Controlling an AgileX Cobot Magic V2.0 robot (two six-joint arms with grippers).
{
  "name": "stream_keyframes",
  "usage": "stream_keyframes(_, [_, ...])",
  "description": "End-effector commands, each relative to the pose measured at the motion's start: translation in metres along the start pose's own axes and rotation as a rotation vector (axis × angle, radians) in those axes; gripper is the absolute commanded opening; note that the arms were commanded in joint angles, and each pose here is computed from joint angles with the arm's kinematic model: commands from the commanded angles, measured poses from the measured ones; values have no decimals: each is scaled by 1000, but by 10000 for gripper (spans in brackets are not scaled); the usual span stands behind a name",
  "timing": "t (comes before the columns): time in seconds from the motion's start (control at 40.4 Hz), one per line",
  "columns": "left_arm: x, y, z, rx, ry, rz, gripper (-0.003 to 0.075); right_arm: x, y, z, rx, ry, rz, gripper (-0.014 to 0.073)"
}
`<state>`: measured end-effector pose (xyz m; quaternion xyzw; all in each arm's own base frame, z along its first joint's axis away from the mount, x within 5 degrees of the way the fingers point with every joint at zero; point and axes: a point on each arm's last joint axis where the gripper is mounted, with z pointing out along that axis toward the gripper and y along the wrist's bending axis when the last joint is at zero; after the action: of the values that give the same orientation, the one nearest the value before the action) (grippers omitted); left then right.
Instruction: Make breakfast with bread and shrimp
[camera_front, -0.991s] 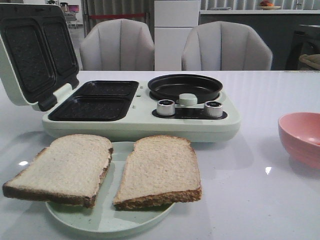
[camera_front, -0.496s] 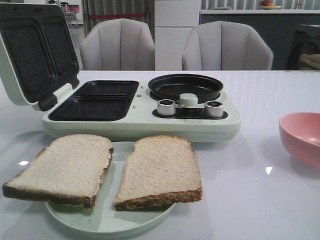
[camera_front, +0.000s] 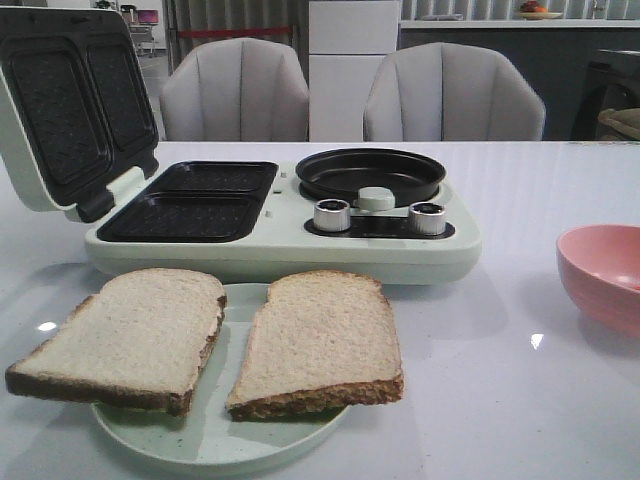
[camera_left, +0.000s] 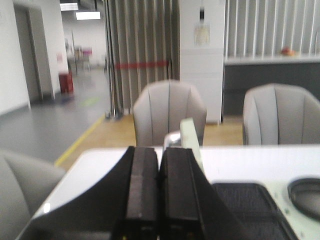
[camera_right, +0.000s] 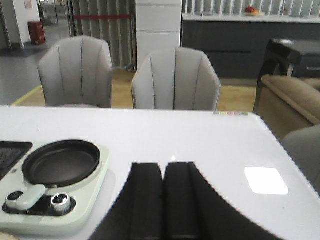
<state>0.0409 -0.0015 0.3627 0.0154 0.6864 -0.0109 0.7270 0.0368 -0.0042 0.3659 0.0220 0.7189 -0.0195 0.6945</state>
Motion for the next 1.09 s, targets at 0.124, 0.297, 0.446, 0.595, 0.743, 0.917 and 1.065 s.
stream_keyframes(0.124, [-5, -1, 27, 11, 132, -16, 101, 0, 1, 29, 7, 161, -6, 43])
stream_keyframes(0.297, [7, -1, 40, 12, 260, -15, 101, 16, 1, 48, 10, 302, -10, 43])
stream_keyframes(0.446, [12, -1, 49, 12, 303, -15, 101, 21, 1, 58, 11, 361, -11, 43])
stream_keyframes(0.595, [18, -1, 52, 12, 328, -15, 102, 22, 1, 61, 12, 375, -12, 54])
stream_keyframes(0.743, [24, -1, 53, 12, 348, -15, 179, 22, 1, 61, 12, 378, -12, 216])
stream_keyframes(0.917, [24, -1, 54, 12, 350, -15, 500, 23, 1, 61, 12, 386, -12, 487])
stream_keyframes(1.065, [24, -1, 54, 11, 350, -13, 598, 23, 1, 60, 12, 387, -12, 518])
